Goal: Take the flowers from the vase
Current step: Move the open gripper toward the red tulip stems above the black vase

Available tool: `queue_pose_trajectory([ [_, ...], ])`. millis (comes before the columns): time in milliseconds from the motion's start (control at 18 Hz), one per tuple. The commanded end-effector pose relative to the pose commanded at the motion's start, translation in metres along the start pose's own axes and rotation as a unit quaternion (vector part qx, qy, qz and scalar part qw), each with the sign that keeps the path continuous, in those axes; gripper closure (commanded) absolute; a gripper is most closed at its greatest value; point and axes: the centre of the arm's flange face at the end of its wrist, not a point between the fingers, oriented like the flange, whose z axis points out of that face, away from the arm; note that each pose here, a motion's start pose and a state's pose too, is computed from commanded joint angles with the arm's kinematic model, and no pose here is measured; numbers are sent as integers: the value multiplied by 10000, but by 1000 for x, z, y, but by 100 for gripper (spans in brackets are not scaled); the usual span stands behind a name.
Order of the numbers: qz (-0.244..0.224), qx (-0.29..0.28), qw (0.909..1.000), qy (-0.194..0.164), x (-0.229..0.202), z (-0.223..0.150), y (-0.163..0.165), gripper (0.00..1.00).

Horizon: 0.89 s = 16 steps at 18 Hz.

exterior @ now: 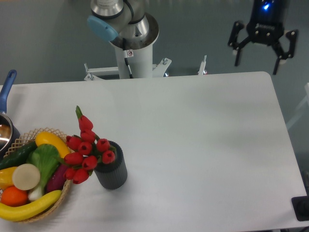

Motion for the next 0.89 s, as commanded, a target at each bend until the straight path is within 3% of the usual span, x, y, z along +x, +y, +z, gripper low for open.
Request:
queue_pose_trajectory([
  [167, -280, 91, 9996, 39, 19, 27, -11, 0],
  [500, -401, 344, 9986, 56, 46, 86, -45, 0],
  [889, 58, 430, 9977, 513, 91, 141, -83, 0],
])
